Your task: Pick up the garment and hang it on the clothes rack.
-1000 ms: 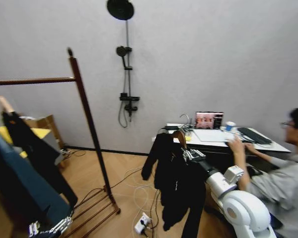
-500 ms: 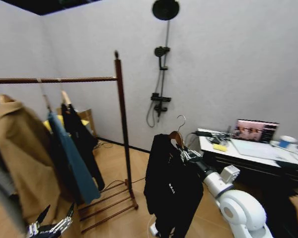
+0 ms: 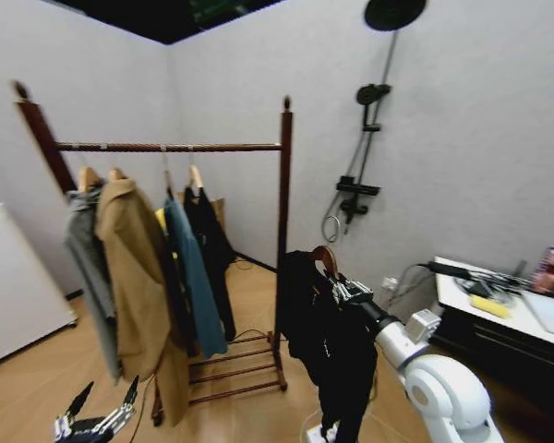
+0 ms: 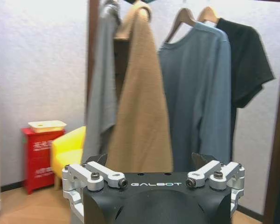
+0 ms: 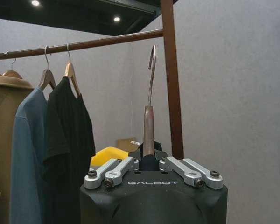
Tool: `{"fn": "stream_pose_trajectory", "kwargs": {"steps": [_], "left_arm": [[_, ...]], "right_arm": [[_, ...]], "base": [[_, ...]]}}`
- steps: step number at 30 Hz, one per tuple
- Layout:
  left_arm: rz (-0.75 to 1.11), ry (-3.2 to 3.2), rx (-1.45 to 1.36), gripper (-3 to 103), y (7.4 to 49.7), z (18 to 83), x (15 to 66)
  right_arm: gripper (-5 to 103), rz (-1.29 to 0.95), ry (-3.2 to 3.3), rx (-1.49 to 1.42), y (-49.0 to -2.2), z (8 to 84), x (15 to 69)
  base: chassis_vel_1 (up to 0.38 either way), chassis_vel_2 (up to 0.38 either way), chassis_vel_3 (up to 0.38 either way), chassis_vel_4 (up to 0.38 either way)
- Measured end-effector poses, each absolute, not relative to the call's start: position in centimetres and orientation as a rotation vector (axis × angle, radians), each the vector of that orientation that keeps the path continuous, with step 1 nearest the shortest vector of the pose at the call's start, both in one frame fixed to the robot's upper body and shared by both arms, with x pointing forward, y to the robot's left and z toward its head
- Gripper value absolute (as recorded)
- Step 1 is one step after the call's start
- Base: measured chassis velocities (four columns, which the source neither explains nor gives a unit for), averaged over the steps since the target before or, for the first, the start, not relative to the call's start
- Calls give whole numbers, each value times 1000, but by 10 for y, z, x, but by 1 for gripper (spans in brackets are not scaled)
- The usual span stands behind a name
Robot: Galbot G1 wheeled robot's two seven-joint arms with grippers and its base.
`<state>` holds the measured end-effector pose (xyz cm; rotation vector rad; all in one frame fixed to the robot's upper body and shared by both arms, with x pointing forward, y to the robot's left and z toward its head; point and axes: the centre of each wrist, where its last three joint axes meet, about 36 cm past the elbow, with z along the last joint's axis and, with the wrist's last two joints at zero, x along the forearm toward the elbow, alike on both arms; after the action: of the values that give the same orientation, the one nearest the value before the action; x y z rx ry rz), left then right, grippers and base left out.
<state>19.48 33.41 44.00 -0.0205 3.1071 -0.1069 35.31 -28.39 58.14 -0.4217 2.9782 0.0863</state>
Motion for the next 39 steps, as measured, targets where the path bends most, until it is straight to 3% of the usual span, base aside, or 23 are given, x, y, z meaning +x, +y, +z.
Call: {"fn": "stream_pose_trajectory", "kwargs": {"steps": [13, 39], "left_arm": [[-107, 3107, -21, 100, 334, 440, 195], [-107, 3107, -20, 100, 334, 440, 195]], "right_arm": [[13, 61, 2965, -397, -288, 577, 353], [13, -64, 2921, -437, -294, 614, 369]], "base": [[75, 113, 107, 81], [-125, 145, 148, -121]]}}
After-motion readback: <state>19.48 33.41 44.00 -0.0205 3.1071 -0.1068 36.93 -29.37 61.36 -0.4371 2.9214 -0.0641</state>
